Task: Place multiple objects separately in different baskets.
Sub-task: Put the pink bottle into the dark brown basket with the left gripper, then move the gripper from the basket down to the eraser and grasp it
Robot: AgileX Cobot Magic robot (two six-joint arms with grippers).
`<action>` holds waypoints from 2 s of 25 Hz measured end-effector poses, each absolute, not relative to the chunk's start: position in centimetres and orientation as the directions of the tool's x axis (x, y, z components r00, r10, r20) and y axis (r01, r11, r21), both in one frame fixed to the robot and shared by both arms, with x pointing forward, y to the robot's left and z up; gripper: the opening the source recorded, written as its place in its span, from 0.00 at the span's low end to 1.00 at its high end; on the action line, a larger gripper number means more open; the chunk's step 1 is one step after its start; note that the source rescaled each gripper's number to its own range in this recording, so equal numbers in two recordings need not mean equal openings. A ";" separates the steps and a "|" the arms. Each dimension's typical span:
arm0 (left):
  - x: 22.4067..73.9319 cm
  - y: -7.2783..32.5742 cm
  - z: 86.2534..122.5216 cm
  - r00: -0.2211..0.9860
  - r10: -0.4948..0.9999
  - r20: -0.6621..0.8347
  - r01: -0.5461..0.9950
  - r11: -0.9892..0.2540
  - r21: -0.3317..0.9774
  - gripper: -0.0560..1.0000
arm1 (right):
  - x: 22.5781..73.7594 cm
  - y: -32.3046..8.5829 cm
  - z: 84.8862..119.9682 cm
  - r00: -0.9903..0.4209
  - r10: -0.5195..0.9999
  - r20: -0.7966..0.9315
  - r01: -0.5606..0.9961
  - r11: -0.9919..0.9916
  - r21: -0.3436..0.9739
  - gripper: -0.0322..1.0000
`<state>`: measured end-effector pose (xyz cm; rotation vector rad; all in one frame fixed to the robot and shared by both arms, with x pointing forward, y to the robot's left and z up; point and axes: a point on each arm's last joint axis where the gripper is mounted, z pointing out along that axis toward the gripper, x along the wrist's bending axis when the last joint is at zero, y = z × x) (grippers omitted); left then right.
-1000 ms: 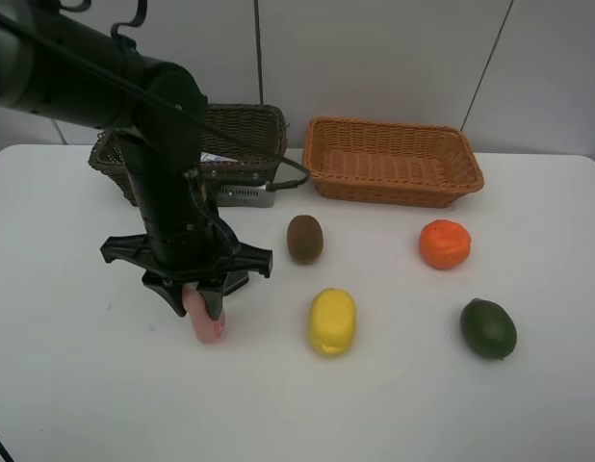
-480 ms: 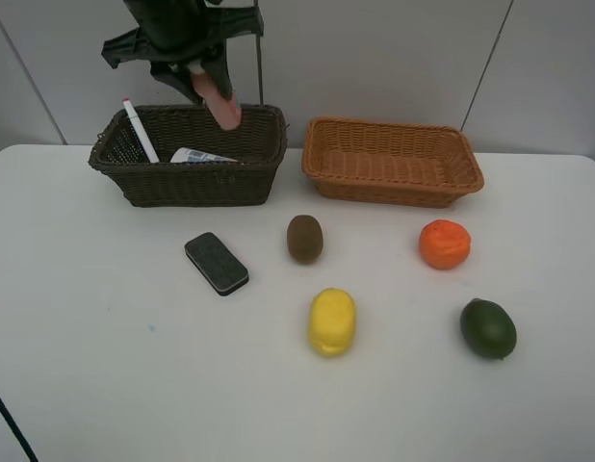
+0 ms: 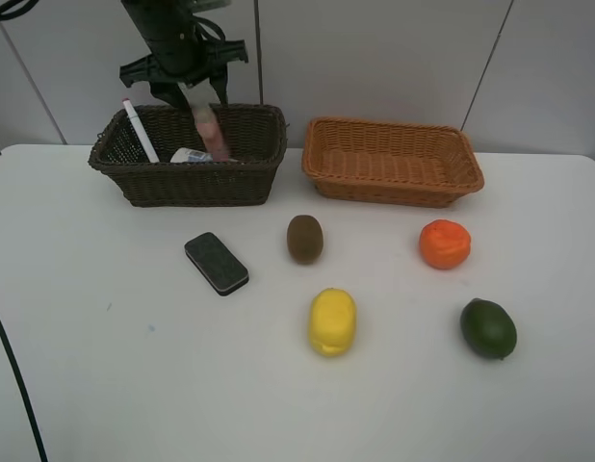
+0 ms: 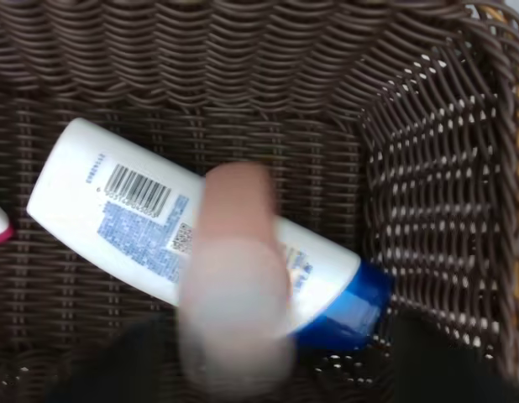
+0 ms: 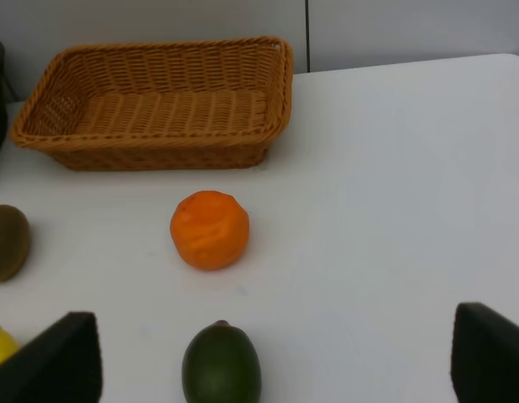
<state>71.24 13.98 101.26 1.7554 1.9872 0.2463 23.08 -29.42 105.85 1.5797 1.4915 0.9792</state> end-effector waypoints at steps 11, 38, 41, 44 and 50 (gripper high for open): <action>69.5 13.9 101.9 -0.118 0.967 -0.227 0.955 0.173 0.240 0.95 | 23.1 -29.4 105.9 0.032 0.999 0.040 0.433 -0.050 0.900 0.96; 66.1 7.0 101.8 0.134 0.940 -0.313 0.977 -0.073 0.201 0.95 | 23.1 -29.4 105.9 0.032 0.999 0.040 0.433 -0.050 0.900 0.96; 66.2 7.1 101.7 0.157 0.942 -0.297 0.973 -0.095 0.212 0.95 | 23.1 -29.4 105.9 0.032 0.999 0.040 0.433 -0.050 0.900 0.96; 66.2 7.2 101.7 0.158 0.944 -0.291 0.972 -0.097 0.215 0.95 | 23.1 -29.4 105.9 0.032 0.999 0.040 0.433 -0.050 0.900 0.96; 66.1 7.8 101.2 0.096 0.965 -0.244 0.979 -0.047 0.197 0.95 | 23.1 -29.4 105.9 0.032 0.999 0.040 0.433 -0.050 0.900 0.96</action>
